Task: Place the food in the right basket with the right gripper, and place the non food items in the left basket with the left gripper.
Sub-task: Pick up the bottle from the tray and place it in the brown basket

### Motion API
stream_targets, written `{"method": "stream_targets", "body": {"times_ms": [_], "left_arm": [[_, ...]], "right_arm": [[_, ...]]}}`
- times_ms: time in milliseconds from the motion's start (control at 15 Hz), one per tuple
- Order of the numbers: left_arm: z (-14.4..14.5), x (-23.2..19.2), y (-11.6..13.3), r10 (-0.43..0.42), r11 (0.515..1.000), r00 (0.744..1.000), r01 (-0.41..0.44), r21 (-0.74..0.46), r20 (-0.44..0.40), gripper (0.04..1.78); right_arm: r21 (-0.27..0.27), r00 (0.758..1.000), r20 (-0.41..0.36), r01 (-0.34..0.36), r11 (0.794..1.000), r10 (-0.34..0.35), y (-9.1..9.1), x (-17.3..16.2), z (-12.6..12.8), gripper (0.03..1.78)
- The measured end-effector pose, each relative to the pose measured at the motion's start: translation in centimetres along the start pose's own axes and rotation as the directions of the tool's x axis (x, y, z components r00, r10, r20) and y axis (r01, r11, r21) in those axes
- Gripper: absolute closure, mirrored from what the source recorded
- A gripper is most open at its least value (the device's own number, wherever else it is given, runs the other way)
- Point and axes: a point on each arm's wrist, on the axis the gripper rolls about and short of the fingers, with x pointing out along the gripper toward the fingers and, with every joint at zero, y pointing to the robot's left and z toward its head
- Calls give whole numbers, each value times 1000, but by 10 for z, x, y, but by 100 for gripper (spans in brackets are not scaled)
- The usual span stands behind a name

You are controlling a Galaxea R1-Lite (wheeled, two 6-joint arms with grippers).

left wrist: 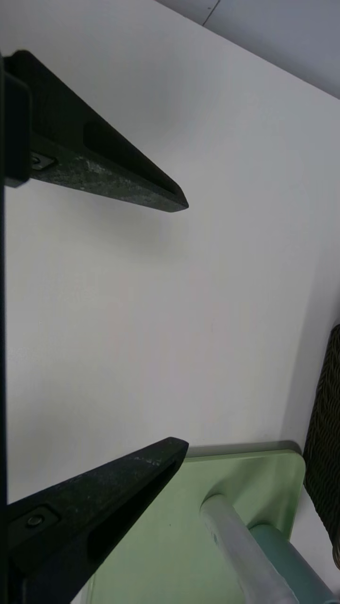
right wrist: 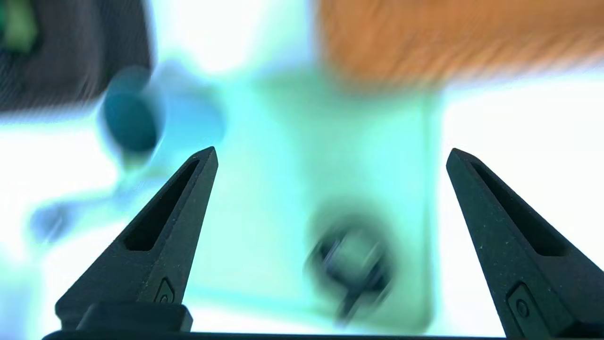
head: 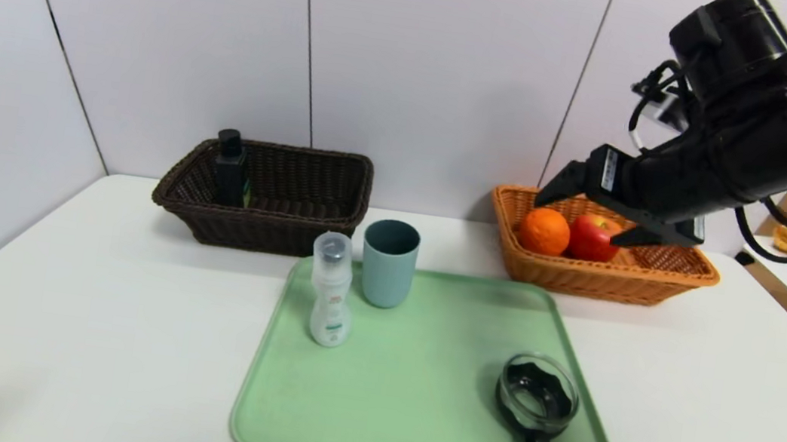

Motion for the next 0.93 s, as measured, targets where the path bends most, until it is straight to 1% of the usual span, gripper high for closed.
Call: {"method": "stream_targets", "body": {"times_ms": [67, 200, 267, 333, 400, 467, 600, 667, 800, 867, 933], "left_arm": [[-1, -1, 0, 0, 1000, 1000, 0, -1, 1, 13], [-4, -5, 2, 4, 1000, 1000, -4, 2, -12, 13], [-6, -7, 3, 6, 1000, 1000, -6, 4, -20, 13], [-8, -9, 4, 7, 1000, 1000, -7, 4, -20, 13], [-10, -11, 5, 7, 1000, 1000, -7, 4, -20, 13], [-11, -13, 6, 7, 1000, 1000, -7, 3, -19, 13], [-13, -16, 8, 7, 1000, 1000, -7, 2, -16, 13], [-14, -18, 8, 5, 1000, 1000, -5, 1, -12, 13], [-17, -21, 10, 6, 1000, 1000, -6, 2, -14, 13], [-19, -23, 11, 8, 1000, 1000, -8, 3, -19, 13], [-21, -25, 12, 10, 1000, 1000, -10, 3, -25, 13]], "right_arm": [[36, 997, -72, -33, 999, 36, 8, -5, -11, 13], [99, 979, -152, -122, 988, 136, 19, -12, -22, 13], [107, 963, -190, -173, 979, 191, 25, -15, -27, 12], [101, 943, -233, -220, 970, 238, 32, -18, -34, 12], [82, 928, -265, -250, 965, 262, 40, -20, -43, 12], [63, 920, -279, -268, 961, 275, 46, -21, -49, 12], [15, 909, -272, -323, 946, 314, 61, -18, -63, 12], [-11, 912, -255, -334, 942, 321, 66, -13, -70, 12], [-88, 928, -197, -339, 937, 317, 75, 4, -93, 12], [-140, 937, -160, -334, 932, 311, 77, 13, -106, 12], [-203, 945, -119, -324, 924, 305, 77, 22, -121, 12]]}}
